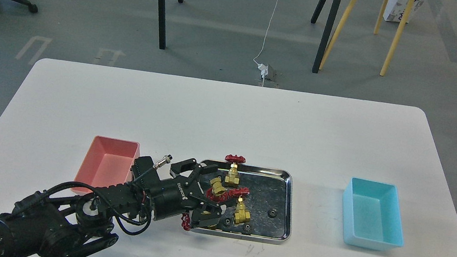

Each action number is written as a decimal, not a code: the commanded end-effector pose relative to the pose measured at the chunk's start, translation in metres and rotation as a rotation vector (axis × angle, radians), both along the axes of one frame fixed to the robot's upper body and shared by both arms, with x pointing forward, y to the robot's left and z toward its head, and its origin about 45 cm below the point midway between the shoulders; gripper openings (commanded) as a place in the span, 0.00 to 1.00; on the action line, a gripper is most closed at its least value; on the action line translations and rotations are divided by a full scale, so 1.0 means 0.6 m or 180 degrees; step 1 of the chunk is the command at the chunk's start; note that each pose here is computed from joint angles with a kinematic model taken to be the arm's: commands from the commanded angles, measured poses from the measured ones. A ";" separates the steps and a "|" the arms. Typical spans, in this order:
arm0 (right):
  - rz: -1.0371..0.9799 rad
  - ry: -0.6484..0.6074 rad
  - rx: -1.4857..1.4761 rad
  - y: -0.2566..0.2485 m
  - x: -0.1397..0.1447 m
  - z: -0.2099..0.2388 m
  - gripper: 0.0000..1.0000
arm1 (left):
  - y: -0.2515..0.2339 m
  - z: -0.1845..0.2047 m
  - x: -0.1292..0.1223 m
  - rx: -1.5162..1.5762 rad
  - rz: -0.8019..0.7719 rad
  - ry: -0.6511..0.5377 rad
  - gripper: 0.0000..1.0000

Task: Place valve in pink box and gear in blue box
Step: 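Reach the left gripper into the tray toward a brass red-handled valve, then close the left gripper on the valve and lift it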

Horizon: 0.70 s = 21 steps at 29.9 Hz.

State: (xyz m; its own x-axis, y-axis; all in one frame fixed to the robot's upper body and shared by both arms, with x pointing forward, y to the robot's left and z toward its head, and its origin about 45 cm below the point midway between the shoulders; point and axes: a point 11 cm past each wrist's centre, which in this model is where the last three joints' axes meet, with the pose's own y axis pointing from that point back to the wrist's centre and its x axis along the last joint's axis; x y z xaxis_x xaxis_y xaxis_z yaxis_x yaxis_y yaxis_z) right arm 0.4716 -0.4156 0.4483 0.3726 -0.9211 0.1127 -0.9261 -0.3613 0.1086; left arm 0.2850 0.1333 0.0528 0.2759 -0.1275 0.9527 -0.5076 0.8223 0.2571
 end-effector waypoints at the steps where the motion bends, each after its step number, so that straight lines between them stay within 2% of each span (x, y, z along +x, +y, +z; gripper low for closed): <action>1: 0.0004 0.0003 0.0001 0.001 0.000 -0.001 1.00 | -0.011 -0.003 0.004 0.0026 -0.0008 0.0033 1.00; 6: 0.0003 0.0008 0.0001 0.001 0.000 -0.002 1.00 | -0.014 -0.019 0.005 0.0092 0.0042 0.0085 1.00; 9: 0.0003 0.0003 0.0003 0.001 0.000 -0.002 1.00 | -0.015 -0.020 0.005 0.0091 0.0043 0.0089 0.97; 21: 0.0021 0.0005 0.0012 0.006 0.002 -0.003 1.00 | -0.006 -0.014 0.017 0.0129 0.0062 0.0031 0.58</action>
